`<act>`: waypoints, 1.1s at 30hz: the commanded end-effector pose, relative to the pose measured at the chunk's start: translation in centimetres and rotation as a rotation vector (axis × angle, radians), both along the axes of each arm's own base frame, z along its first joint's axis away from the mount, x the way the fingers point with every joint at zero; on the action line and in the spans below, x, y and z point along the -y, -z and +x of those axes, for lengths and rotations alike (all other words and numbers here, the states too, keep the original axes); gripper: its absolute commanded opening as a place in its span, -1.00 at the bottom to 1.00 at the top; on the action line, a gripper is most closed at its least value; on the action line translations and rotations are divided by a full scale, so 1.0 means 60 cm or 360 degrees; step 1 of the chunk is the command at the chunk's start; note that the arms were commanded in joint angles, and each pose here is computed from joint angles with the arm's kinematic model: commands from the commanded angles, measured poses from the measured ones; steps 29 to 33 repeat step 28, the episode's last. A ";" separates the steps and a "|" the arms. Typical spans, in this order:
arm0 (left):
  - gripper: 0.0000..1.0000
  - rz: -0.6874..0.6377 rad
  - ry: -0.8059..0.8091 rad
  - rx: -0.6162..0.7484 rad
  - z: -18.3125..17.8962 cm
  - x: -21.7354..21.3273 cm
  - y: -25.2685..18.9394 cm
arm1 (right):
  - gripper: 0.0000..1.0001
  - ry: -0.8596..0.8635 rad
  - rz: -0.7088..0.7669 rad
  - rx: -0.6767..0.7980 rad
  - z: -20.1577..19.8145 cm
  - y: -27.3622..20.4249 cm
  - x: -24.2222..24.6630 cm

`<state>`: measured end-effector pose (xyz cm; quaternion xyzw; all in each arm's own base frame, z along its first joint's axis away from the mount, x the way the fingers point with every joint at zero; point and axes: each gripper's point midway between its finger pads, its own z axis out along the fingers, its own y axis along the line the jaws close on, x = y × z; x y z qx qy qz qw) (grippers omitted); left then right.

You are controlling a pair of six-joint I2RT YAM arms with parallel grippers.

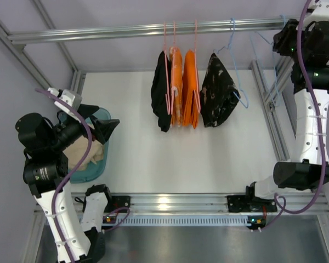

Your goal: Remove the trousers from the hanger

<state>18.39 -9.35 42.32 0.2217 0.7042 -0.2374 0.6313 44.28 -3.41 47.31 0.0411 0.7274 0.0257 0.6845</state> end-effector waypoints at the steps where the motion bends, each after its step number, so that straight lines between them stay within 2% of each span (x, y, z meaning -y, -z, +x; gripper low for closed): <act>1: 0.96 -0.0120 -0.0072 -0.0114 0.020 -0.008 -0.004 | -0.17 -0.0273 -0.0080 0.0125 -0.072 -0.070 -0.050; 3: 0.96 -0.0173 -0.0108 -0.0236 0.036 -0.015 0.008 | 0.01 -0.0361 -0.0138 0.0160 -0.115 -0.085 -0.069; 4: 0.96 -0.0190 -0.0128 -0.0275 0.041 -0.018 0.011 | 0.23 -0.0446 -0.0118 0.0107 -0.130 -0.066 -0.086; 5: 0.96 -0.0201 -0.0157 -0.0314 0.045 -0.022 0.011 | 0.37 -0.0490 -0.0186 0.0149 -0.165 -0.078 -0.096; 6: 0.96 -0.0220 -0.0170 -0.0432 0.053 -0.026 0.029 | 0.52 -0.0529 -0.0230 0.0138 -0.181 -0.072 -0.102; 7: 0.96 -0.0221 -0.0177 -0.0483 0.055 -0.027 0.035 | 0.78 -0.0605 -0.0237 0.0110 -0.196 -0.059 -0.116; 9: 0.96 -0.0201 -0.0198 -0.0553 0.066 -0.035 0.043 | 0.99 -0.0654 -0.0289 0.0072 -0.244 -0.046 -0.127; 12: 0.96 -0.0168 -0.0267 -0.0635 0.065 -0.047 0.063 | 0.99 -0.0701 -0.0369 -0.0020 -0.297 -0.013 -0.134; 17: 0.96 -0.0122 -0.0415 -0.0639 0.051 -0.065 0.080 | 0.99 -0.0881 -0.0523 -0.0141 -0.390 0.044 -0.158; 18: 0.96 -0.0115 -0.0443 -0.0657 0.044 -0.067 0.090 | 0.99 -0.0913 -0.0492 -0.0222 -0.406 0.070 -0.163; 22: 0.96 -0.0043 -0.0522 -0.0708 0.025 -0.080 0.131 | 0.99 -0.1009 -0.0464 -0.0294 -0.460 0.110 -0.181; 28: 0.96 0.0054 -0.0707 -0.0771 0.006 -0.111 0.165 | 0.99 -0.1071 -0.0393 -0.0380 -0.503 0.150 -0.195; 33: 0.96 0.0054 -0.0707 -0.0771 0.006 -0.111 0.165 | 0.99 -0.1071 -0.0393 -0.0380 -0.503 0.150 -0.195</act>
